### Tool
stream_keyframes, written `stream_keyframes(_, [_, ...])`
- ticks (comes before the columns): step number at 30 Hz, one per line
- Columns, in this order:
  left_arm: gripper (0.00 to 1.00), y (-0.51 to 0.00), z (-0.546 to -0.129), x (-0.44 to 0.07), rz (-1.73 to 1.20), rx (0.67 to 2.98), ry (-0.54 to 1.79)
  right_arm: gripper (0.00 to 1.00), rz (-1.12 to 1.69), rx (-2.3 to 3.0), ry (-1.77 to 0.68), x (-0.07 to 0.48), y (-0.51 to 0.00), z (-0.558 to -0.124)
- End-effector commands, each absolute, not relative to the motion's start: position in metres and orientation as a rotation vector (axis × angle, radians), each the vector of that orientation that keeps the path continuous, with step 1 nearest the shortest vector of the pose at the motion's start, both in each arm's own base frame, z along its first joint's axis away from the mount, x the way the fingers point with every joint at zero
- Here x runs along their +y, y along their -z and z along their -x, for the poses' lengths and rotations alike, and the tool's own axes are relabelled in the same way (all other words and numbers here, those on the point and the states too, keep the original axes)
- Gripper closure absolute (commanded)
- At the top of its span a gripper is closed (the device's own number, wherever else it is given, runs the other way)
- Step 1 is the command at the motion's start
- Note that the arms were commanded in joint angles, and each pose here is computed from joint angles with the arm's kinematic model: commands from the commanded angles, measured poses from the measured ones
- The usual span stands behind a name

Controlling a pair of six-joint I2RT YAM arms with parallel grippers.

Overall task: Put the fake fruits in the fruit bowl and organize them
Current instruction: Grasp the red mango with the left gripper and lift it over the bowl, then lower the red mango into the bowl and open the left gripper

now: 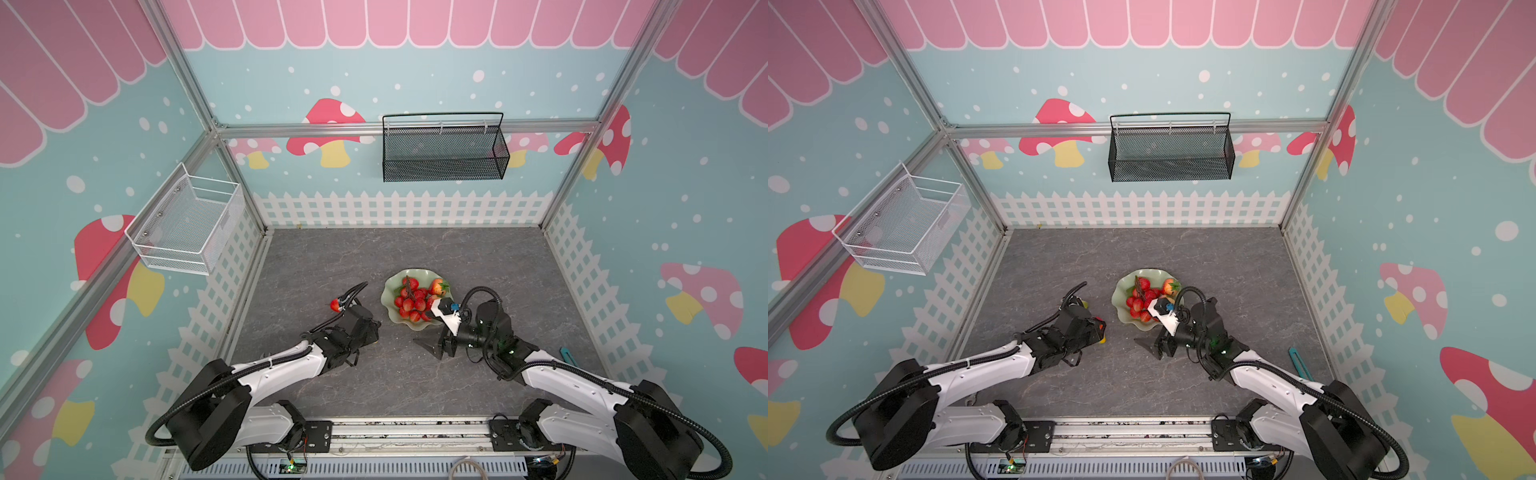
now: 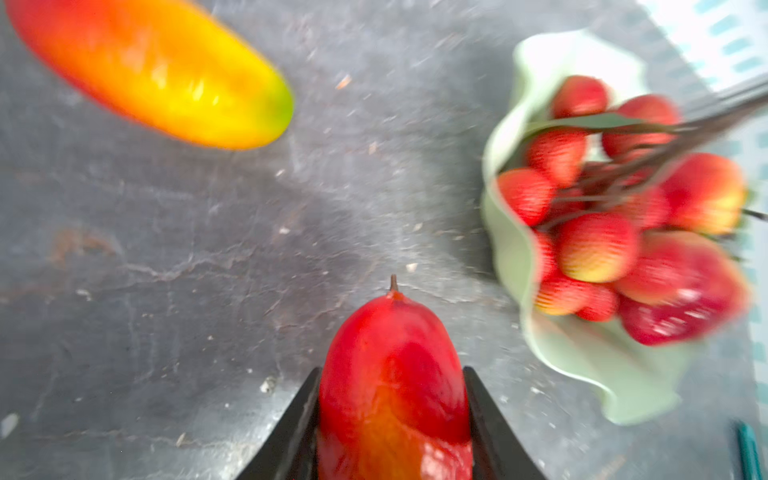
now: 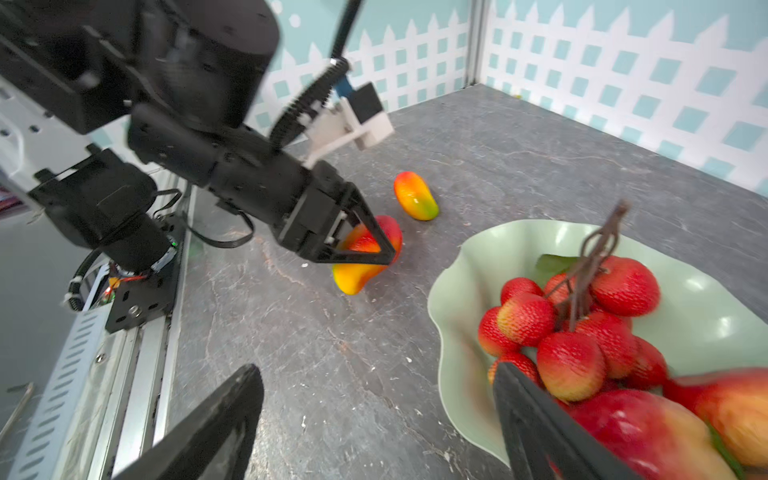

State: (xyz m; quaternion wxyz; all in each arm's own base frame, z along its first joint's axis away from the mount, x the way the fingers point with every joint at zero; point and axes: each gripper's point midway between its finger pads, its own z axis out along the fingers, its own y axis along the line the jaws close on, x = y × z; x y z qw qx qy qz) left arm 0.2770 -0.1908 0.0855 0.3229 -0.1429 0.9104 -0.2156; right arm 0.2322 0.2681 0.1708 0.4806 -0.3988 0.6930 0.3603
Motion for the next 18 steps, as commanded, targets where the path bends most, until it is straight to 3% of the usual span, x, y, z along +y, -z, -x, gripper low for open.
stream_keyframes(1, [0.63, -0.125, -0.282, -0.209, 0.222, 2.324, 0.605, 0.10, 0.884, 1.795, -0.864, 0.255, -0.153, -0.244])
stream_keyframes(5, [0.62, -0.146, -0.289, -0.245, 0.039, 2.310, 0.652, 0.10, 0.785, 1.825, -0.851, 0.239, -0.152, -0.258])
stream_keyframes(18, [0.59, -0.127, -0.324, -0.321, -0.158, 2.319, 0.545, 0.10, 0.645, 1.799, -0.820, 0.208, -0.161, -0.269])
